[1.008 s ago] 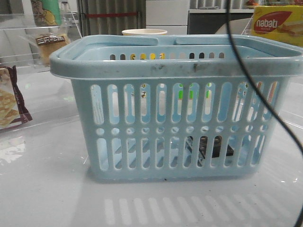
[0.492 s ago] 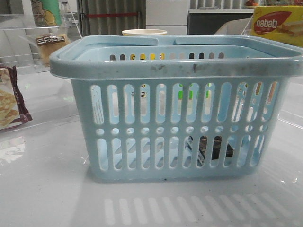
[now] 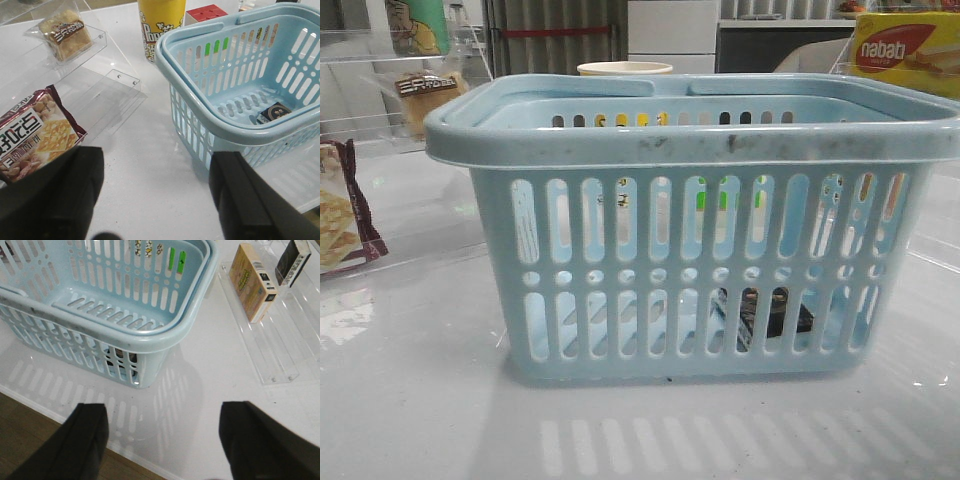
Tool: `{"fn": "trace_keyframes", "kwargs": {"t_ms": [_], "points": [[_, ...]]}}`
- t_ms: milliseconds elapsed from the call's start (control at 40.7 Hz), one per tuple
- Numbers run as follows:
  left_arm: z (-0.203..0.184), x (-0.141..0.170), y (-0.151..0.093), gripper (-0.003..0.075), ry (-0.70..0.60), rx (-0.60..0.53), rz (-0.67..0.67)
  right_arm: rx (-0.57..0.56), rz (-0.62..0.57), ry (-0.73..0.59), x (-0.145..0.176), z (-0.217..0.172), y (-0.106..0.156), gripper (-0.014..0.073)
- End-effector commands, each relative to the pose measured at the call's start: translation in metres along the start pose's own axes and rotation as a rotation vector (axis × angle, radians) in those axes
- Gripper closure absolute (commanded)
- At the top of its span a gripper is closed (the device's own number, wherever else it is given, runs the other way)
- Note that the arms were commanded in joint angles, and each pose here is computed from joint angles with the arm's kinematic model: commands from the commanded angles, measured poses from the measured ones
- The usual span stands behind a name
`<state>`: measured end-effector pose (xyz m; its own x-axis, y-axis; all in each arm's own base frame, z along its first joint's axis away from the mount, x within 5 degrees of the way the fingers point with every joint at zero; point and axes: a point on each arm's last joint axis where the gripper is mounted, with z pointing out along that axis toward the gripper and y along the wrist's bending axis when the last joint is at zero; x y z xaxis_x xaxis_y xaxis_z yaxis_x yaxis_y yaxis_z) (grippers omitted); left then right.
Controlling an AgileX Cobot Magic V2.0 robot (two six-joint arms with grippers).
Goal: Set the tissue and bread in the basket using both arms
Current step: 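Withdraw the open right gripper from the basket, then reach the left gripper to the wrapped bread on the shelf and grasp it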
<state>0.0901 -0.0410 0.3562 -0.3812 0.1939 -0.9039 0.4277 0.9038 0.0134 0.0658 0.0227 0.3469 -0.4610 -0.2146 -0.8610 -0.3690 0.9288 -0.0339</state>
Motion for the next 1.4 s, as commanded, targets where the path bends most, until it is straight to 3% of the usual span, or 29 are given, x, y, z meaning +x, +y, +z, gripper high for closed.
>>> {"fn": "trace_keyframes", "kwargs": {"t_ms": [0,270,344,492,737,1008,1377], "points": [[-0.004,-0.016,-0.001,0.0213,-0.112,0.006,-0.004,0.009,-0.016,-0.076,-0.01,-0.003,-0.001,0.0024],[0.01,-0.019,-0.001,0.0206,-0.081,0.023,-0.03,0.01,-0.016,-0.071,-0.01,-0.003,-0.001,0.0024],[0.019,-0.023,-0.001,0.017,-0.047,0.021,-0.026,0.01,-0.016,-0.071,-0.01,-0.003,-0.001,0.0024],[0.046,-0.036,0.004,0.0065,0.025,-0.009,0.015,0.01,-0.016,-0.071,-0.01,-0.003,-0.001,0.0024],[0.101,-0.065,0.016,0.0064,0.128,-0.086,0.121,0.01,-0.016,-0.071,-0.01,-0.003,-0.001,0.0024],[0.184,-0.089,0.061,0.0064,0.237,-0.179,0.019,0.01,-0.016,-0.071,-0.01,-0.003,-0.001,0.0024],[0.263,-0.114,0.127,0.0064,0.167,-0.242,-0.171,0.01,-0.016,-0.071,-0.01,-0.003,-0.001,0.0024]]}}
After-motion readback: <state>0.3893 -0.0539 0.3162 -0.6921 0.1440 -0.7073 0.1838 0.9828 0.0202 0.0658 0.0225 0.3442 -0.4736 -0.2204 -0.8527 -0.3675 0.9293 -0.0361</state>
